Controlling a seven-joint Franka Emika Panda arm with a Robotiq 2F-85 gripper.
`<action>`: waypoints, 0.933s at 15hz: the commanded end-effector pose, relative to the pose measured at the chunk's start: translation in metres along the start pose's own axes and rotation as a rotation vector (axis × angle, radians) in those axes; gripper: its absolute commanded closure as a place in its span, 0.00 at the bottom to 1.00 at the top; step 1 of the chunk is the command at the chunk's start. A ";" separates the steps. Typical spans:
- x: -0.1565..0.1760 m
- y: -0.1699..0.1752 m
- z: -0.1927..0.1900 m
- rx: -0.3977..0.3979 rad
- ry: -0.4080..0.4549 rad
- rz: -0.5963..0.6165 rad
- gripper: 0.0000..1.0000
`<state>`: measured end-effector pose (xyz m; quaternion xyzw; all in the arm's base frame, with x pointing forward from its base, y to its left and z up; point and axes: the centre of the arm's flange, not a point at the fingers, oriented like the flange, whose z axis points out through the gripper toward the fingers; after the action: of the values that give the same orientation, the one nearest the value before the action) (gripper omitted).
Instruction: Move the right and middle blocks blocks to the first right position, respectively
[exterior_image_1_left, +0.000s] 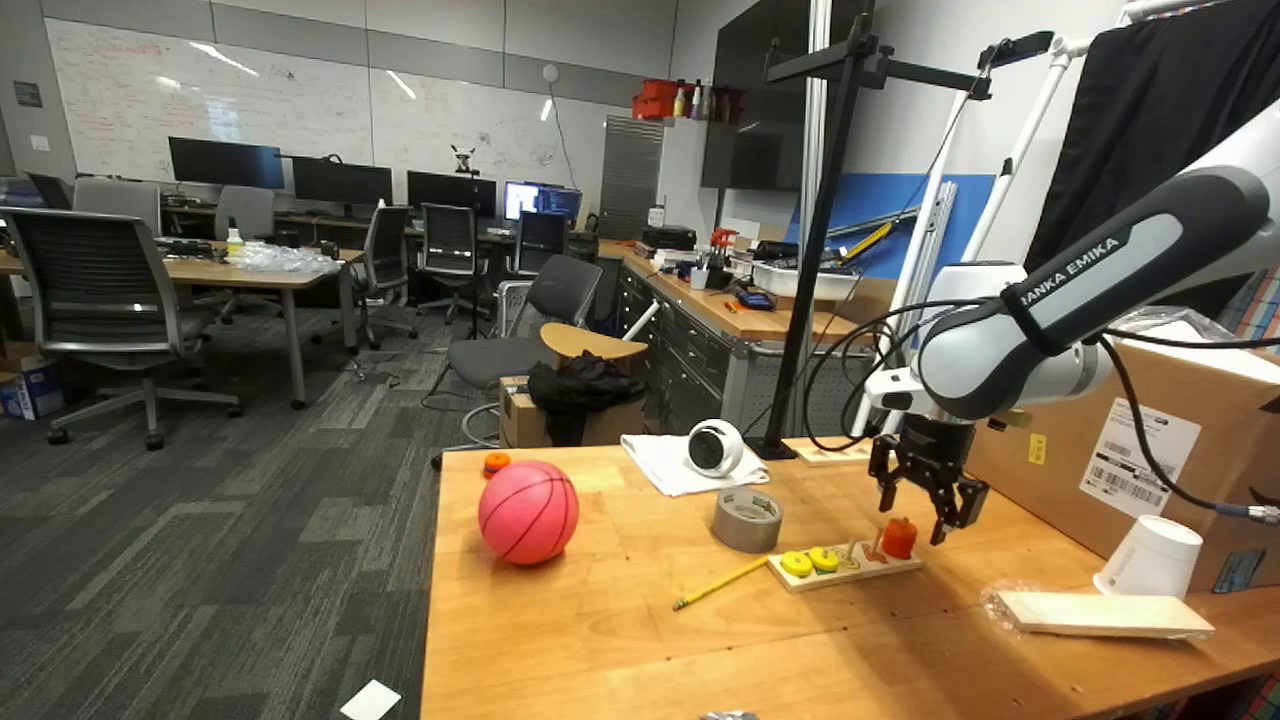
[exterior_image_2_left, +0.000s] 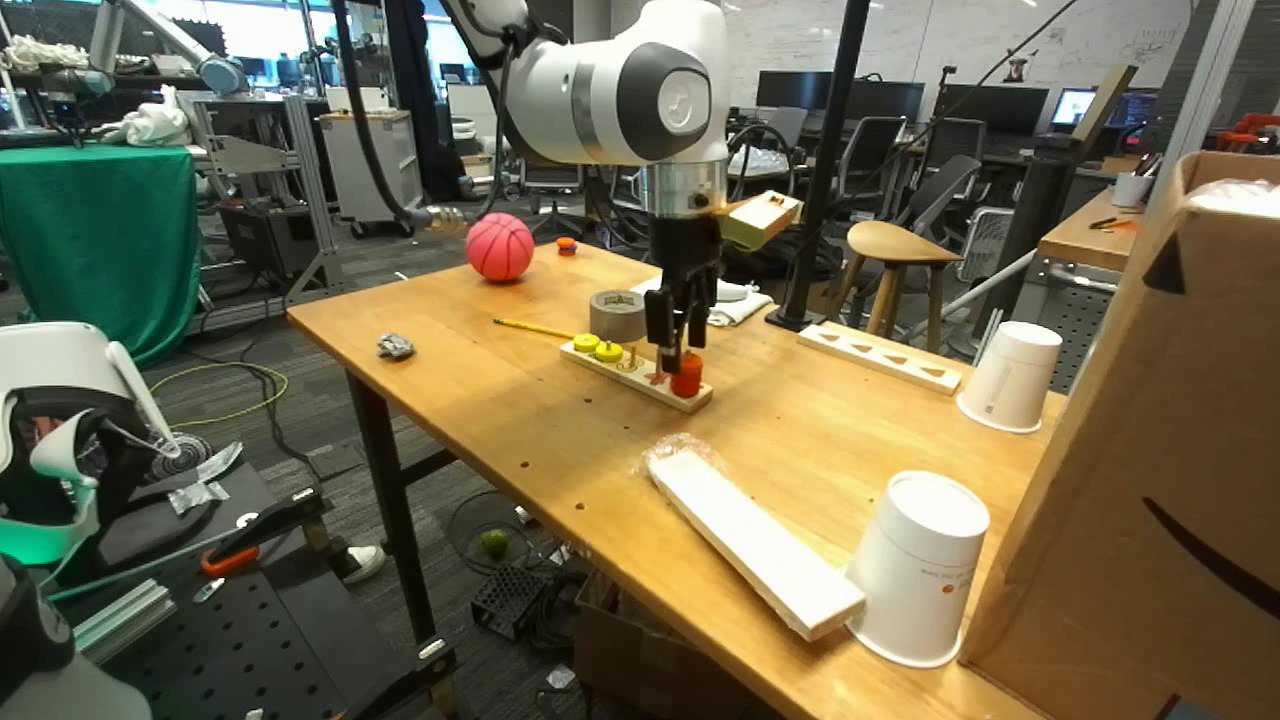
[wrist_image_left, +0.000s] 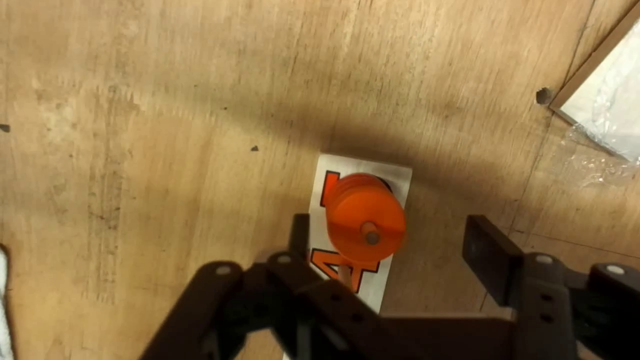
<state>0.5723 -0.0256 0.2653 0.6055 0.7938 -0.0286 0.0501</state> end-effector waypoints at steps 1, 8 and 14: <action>0.009 -0.001 -0.022 -0.040 0.004 -0.001 0.00; 0.063 0.013 -0.036 -0.080 0.088 -0.038 0.00; 0.094 0.010 -0.021 -0.053 0.153 -0.041 0.00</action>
<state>0.5635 0.0646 0.2765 0.5907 0.8064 0.0270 0.0138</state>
